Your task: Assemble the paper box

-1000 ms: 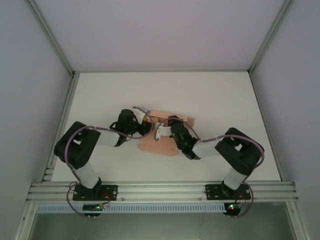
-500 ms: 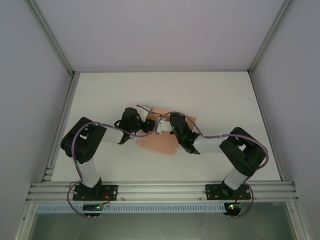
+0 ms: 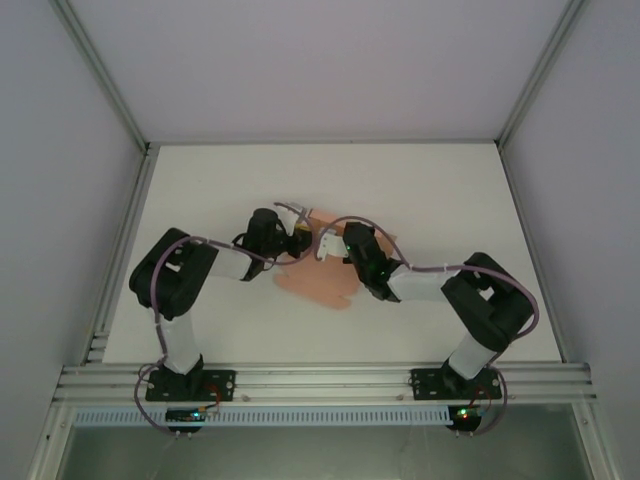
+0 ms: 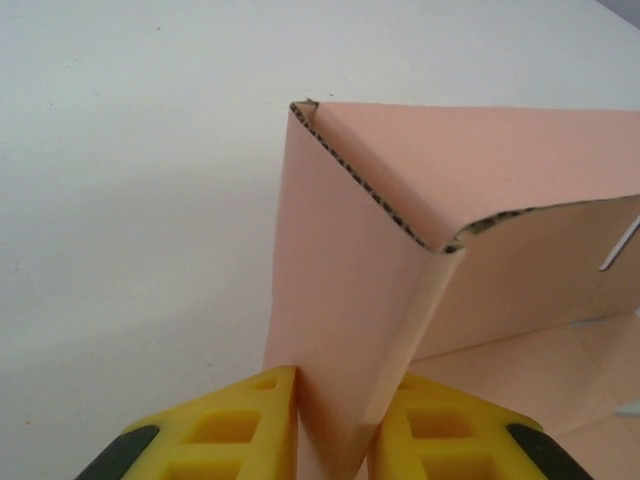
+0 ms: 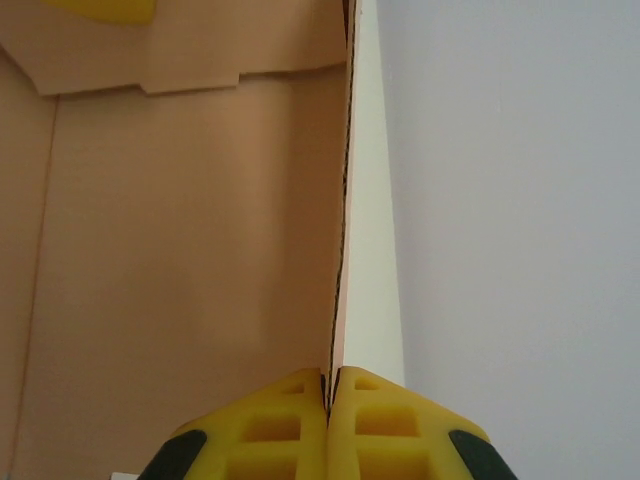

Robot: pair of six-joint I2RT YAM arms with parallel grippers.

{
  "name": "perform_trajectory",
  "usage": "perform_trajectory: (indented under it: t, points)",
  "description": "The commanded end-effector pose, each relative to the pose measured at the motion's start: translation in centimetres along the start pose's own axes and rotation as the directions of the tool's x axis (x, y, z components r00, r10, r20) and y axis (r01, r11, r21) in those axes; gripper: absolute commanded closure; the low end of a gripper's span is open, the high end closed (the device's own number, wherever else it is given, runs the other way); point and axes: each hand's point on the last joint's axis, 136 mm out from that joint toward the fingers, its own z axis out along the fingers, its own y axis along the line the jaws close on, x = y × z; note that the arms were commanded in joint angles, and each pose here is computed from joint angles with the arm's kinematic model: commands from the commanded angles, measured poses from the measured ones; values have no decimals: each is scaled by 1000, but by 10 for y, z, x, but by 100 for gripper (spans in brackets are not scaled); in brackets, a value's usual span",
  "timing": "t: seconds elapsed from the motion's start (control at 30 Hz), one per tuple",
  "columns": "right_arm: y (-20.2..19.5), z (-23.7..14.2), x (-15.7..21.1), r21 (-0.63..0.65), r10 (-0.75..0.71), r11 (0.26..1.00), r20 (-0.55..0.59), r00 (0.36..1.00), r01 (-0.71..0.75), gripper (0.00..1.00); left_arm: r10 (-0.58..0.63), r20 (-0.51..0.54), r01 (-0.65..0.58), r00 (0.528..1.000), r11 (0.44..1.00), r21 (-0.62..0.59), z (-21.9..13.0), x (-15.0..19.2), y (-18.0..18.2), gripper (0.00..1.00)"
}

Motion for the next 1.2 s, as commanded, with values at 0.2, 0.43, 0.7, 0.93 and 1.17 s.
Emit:
perform_trajectory:
  t: [0.2,0.43,0.7,0.93,1.17]
  points:
    - [70,-4,-15,-248,-60,965,107,992,85,100,19,-43,-27,999,982,-188,16,-2,19,70]
    - [70,-5,-14,-259,-60,962,103,993,85,100,32,-16,-34,999,987,-160,22,-14,13,79]
    - [63,-2,-10,-240,-31,970,68,997,46,100,16,-58,-32,998,959,-281,17,-6,31,100]
    - [54,2,-11,-199,13,980,34,999,-6,100,-48,9,44,999,804,-593,-3,3,75,100]
    - [57,-1,-11,-209,46,977,18,999,-41,100,-39,-18,21,999,802,-597,7,13,72,100]
